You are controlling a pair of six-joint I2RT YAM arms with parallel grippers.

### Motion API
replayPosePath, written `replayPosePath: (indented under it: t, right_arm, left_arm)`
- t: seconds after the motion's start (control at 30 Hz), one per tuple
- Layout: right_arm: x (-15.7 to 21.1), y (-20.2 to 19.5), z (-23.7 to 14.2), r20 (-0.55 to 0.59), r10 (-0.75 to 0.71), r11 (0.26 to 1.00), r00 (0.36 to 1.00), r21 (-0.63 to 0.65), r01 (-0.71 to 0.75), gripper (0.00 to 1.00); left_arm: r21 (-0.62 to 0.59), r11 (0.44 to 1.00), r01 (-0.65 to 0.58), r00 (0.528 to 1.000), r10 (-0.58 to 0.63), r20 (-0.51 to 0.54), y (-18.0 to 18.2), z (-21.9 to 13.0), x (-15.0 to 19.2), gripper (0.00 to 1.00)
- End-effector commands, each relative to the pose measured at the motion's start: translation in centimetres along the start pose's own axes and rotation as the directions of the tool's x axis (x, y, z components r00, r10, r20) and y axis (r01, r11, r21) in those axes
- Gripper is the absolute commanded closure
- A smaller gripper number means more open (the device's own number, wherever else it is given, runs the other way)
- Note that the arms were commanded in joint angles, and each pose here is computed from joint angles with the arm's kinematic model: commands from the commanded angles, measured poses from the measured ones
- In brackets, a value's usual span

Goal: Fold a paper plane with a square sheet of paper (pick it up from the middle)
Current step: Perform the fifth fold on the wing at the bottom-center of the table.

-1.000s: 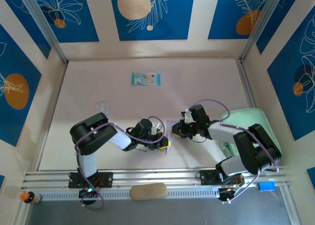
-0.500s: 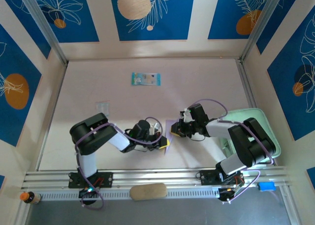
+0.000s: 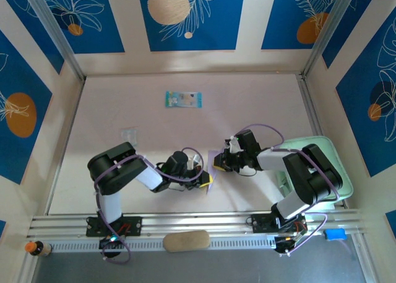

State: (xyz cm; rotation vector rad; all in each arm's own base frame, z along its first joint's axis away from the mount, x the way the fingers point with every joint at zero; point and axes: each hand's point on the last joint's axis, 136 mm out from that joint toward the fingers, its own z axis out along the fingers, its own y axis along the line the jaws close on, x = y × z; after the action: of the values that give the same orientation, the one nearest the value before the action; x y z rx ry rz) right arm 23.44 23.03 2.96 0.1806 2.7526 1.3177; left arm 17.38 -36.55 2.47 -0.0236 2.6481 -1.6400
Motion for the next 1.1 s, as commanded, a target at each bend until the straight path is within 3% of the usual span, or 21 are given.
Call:
replayPosePath:
  t: [0.0, 0.17, 0.43, 0.63, 0.87, 1.0, 1.07]
  right_arm:
    - [-0.4, 0.5, 0.0, -0.006, -0.014, 1.000, 1.000, -0.016, 0.014, 0.86]
    - [0.0, 1.6, -0.2, -0.016, -0.042, 0.998, 0.999, -0.046, 0.041, 0.86]
    - [0.2, 0.4, 0.6, -0.033, -0.019, 1.000, 0.999, 0.014, 0.020, 0.86]
    - [-0.1, -1.7, 0.5, 0.005, 0.021, 0.992, 1.000, 0.126, -0.021, 0.87]
    - [0.1, -2.7, 0.9, -0.010, 0.055, 0.987, 0.998, 0.152, -0.053, 0.87]
    - [0.3, -3.3, 1.1, -0.016, 0.077, 0.983, 0.997, 0.171, -0.074, 0.87]
    - [0.4, -3.6, 1.1, -0.017, 0.089, 0.980, 0.996, 0.180, -0.085, 0.87]
  left_arm:
    - [-0.131, 0.987, 0.097, 0.995, -0.095, 0.021, 4.4, -0.3, -0.1, 1.00]
    - [-0.143, 0.984, 0.106, 0.994, -0.105, 0.017, 4.7, -0.3, -0.1, 1.00]
    - [-0.150, 0.982, 0.113, 0.994, -0.113, 0.014, 4.9, -0.3, -0.1, 1.00]
    - [-0.153, 0.982, 0.115, 0.993, -0.114, 0.016, 4.9, -0.3, -0.1, 1.00]
    - [-0.148, 0.982, 0.117, 0.993, -0.115, 0.020, 5.0, -0.4, -0.1, 1.00]
    - [-0.158, 0.982, 0.107, 0.994, -0.106, 0.015, 5.0, -0.5, 0.0, 0.92]
    - [-0.169, 0.981, 0.090, 0.996, -0.089, 0.010, 4.9, -0.7, 0.0, 0.93]
